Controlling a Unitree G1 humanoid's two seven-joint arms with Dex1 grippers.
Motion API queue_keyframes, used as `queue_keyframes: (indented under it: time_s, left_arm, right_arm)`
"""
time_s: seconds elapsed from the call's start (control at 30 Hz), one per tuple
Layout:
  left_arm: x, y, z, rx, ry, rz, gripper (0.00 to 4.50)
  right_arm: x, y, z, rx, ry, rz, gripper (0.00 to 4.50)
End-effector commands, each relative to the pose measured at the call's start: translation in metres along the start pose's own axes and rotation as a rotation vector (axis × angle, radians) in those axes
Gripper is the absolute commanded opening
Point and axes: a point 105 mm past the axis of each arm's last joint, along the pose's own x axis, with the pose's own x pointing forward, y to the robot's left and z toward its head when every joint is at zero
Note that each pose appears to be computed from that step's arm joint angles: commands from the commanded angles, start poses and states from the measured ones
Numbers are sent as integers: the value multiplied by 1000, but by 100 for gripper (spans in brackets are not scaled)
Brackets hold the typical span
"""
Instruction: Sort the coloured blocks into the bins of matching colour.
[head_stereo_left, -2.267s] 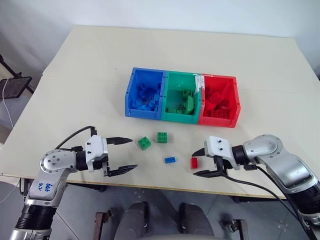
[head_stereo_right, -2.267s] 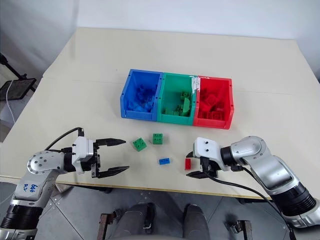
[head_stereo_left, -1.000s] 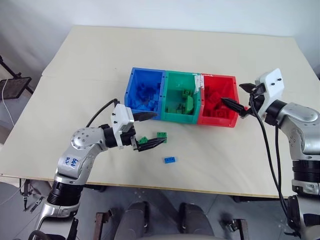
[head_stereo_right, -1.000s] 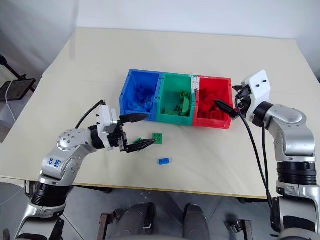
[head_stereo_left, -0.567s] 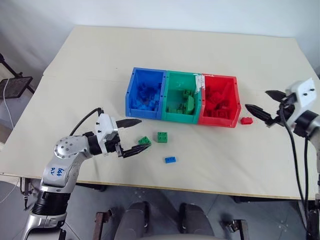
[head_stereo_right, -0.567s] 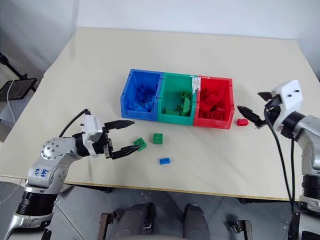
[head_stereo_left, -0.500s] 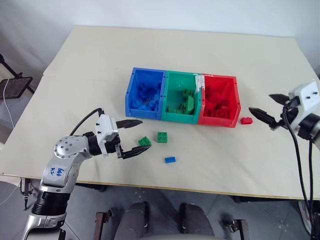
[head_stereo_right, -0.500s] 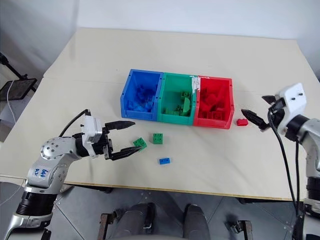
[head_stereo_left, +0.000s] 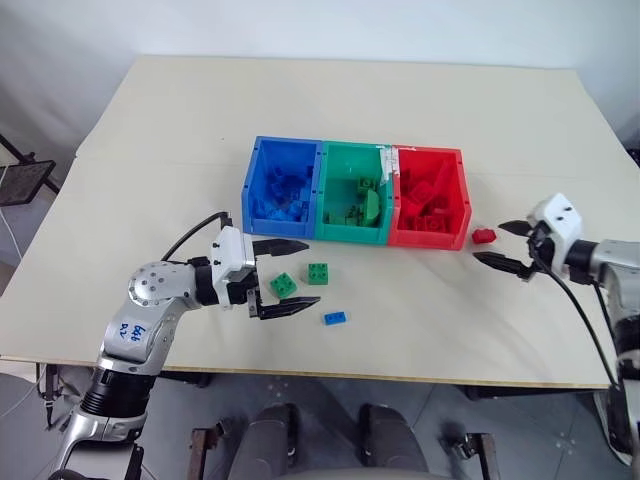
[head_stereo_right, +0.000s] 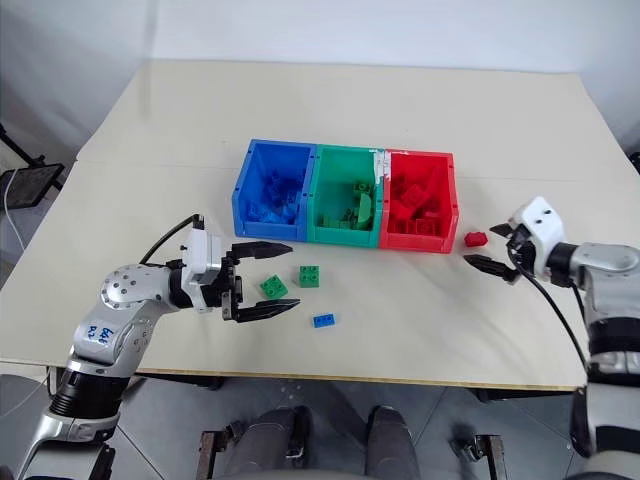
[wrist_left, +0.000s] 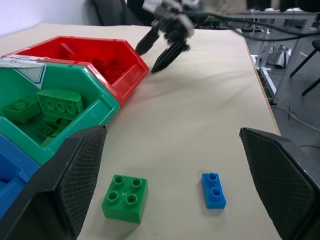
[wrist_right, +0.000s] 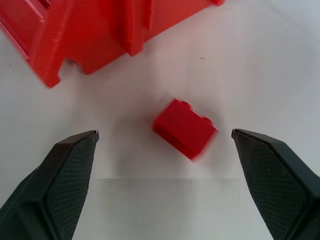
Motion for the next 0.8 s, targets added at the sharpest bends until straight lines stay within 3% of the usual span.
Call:
queue_keyframes:
  time_s: [0.03, 0.17, 0.4, 0.57, 0.8]
  left_arm:
    - [1, -2, 7, 20, -19, -10, 450]
    - [1, -2, 7, 22, -17, -8, 450]
    - [-2, 0, 8, 28, -14, 9, 450]
    - [-1, -1, 7, 26, -16, 17, 450]
    - [-3, 1, 6, 14, -30, 49, 450]
  right_arm:
    - [0, -4, 2, -2, 5, 9, 447]
    - [6, -3, -1, 36, 19, 22, 395]
    - [-2, -5, -11, 67, 73, 33, 172]
    - [-13, -9, -7, 69, 55, 32, 164]
    - [-51, -13, 43, 35, -141, -3, 164]
